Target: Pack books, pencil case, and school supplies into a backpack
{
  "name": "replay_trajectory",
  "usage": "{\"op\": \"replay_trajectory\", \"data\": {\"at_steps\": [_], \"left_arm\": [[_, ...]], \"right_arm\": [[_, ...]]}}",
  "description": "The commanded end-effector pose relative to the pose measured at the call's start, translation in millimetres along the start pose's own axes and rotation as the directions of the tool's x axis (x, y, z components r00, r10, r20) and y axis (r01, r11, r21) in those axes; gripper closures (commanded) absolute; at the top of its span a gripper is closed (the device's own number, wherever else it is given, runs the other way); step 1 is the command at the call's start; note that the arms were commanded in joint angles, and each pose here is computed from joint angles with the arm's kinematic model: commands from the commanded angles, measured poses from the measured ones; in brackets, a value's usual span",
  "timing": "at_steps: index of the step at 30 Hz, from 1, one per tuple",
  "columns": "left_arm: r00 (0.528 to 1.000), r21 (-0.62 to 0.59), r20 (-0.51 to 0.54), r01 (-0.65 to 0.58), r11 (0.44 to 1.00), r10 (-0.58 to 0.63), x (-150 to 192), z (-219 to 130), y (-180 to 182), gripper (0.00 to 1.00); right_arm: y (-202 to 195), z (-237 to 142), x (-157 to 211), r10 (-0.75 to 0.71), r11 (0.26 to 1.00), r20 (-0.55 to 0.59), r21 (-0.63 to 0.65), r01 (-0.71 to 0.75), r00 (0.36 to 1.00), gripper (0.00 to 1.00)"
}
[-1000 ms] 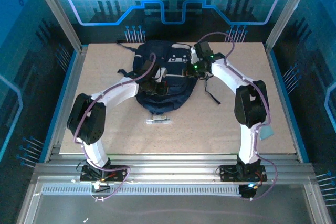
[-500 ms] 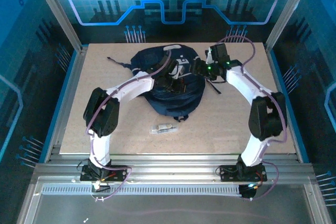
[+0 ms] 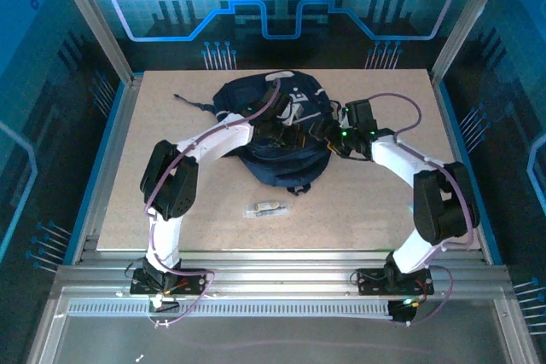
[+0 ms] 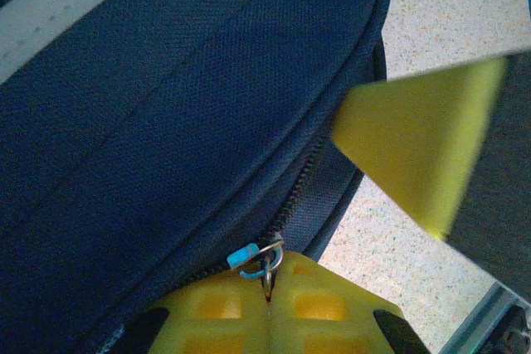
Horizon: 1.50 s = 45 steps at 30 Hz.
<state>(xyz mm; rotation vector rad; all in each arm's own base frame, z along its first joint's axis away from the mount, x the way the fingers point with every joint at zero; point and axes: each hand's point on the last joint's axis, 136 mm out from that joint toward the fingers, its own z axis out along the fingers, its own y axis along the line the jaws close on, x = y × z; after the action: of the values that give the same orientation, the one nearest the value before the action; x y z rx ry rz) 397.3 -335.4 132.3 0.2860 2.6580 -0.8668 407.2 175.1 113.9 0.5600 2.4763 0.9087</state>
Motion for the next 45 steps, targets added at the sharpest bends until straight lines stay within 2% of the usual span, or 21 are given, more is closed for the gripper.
{"op": "replay_trajectory", "data": {"at_steps": [1, 2, 4, 6, 7, 13, 20, 28, 32, 35, 38, 45], "left_arm": [[0.999, 0.139, 0.005, -0.032, 0.99, 0.032, 2.0, -11.2, -38.9, 1.0], [1.0, 0.155, 0.001, -0.022, 0.988, 0.022, 3.3, -11.8, -40.7, 1.0], [1.0, 0.172, -0.008, -0.009, 0.985, 0.01, 7.3, -13.2, -43.0, 1.0], [1.0, 0.15, -0.011, -0.007, 0.989, 0.008, 10.6, -15.0, -37.4, 1.0], [1.0, 0.122, -0.015, -0.008, 0.992, 0.01, 13.6, -15.8, -30.8, 1.0], [0.996, -0.058, -0.091, -0.023, 0.998, 0.017, 38.4, -22.4, 19.8, 1.0], [0.984, -0.273, -0.173, -0.086, 0.958, 0.039, 58.6, -45.8, 68.2, 1.0], [0.977, -0.338, -0.205, -0.123, 0.933, 0.055, 70.3, -70.5, 94.0, 1.0], [0.974, -0.313, -0.226, -0.103, 0.944, 0.032, 79.8, -79.3, 104.3, 1.0], [0.965, -0.304, -0.259, -0.108, 0.947, 0.027, 91.7, -84.0, 109.9, 1.0], [0.958, -0.345, -0.286, -0.134, 0.929, 0.031, 100.1, -85.5, 124.5, 1.0], [0.97, -0.465, -0.234, -0.176, 0.868, 0.071, 76.9, -96.1, 181.7, 1.0]], "right_arm": [[23.8, 22.5, -1.3, 0.037, 0.996, 0.015, -0.082, -0.036, 0.999, 0.27], [24.1, 28.5, 0.2, 0.047, 0.995, 0.018, -0.089, -0.045, 0.999, 0.35], [21.6, 37.5, 0.1, 0.074, 0.992, 0.029, -0.1, -0.07, 0.997, 0.69], [15.5, 38.7, -5.2, 0.097, 0.991, 0.063, -0.098, -0.091, 0.993, 0.97], [12.9, 36.8, -8.4, 0.108, 0.99, 0.08, -0.101, -0.1, 0.991, 1.0], [18.6, 14.2, -26.7, 0.034, 0.996, 0.137, -0.081, -0.023, 0.99, 1.0], [17.4, 3.3, -35.6, -0.102, 0.995, 0.122, -0.01, 0.104, 0.987, 1.0], [5.0, -1.5, -61.4, -0.248, 0.967, 0.074, 0.071, 0.243, 0.966, 1.0], [1.9, -7.7, -77.5, -0.29, 0.955, 0.074, 0.09, 0.283, 0.954, 1.0], [5.4, -11.1, -85.1, -0.307, 0.951, 0.076, 0.073, 0.302, 0.949, 1.0], [11.2, -11.1, -85.5, -0.345, 0.938, 0.063, 0.051, 0.342, 0.937, 1.0], [16.1, -6.7, -76.4, -0.462, 0.886, -0.032, 0.008, 0.463, 0.886, 1.0]]}}
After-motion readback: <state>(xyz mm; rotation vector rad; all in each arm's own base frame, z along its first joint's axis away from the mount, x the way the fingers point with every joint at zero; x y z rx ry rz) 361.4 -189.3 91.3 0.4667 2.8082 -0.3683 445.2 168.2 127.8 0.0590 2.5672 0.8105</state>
